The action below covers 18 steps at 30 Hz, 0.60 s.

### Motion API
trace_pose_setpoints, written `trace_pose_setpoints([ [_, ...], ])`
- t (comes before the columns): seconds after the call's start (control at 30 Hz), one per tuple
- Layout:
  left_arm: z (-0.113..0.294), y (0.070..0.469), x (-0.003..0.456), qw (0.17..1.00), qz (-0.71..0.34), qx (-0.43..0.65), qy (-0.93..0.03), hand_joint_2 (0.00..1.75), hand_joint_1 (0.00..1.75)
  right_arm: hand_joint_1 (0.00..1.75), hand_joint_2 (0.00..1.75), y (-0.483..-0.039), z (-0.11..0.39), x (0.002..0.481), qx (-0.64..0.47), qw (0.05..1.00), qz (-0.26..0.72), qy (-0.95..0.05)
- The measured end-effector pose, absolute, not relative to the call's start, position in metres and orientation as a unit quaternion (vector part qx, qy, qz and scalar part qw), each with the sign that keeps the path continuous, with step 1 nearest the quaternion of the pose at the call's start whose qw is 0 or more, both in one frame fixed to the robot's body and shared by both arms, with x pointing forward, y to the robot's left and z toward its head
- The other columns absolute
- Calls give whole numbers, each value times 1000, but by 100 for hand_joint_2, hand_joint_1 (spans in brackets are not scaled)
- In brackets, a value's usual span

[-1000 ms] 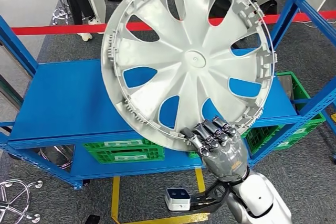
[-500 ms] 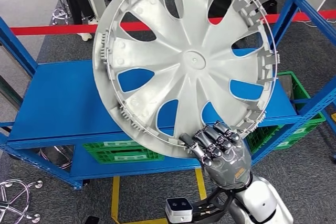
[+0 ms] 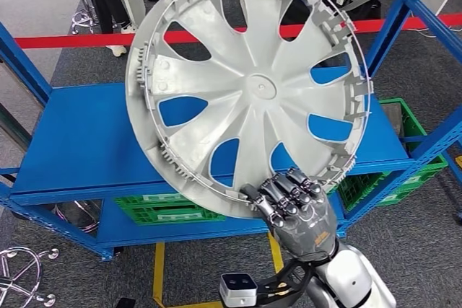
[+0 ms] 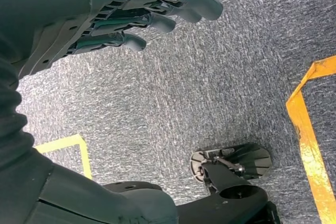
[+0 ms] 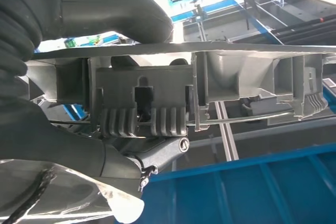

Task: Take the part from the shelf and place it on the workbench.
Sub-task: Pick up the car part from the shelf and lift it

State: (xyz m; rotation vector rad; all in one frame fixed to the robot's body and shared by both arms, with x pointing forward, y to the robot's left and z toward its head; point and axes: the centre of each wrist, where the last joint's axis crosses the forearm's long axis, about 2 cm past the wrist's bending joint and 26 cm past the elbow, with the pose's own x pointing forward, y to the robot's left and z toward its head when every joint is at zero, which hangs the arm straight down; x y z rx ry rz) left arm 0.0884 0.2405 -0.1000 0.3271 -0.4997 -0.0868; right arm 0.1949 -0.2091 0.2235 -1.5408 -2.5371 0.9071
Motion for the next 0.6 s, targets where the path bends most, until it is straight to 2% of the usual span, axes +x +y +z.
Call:
trace_pose_setpoints([
  [0.6, -102, 258, 90, 959, -43, 149, -235, 175, 0, 175, 175, -202, 226, 199, -495, 36, 275, -824],
])
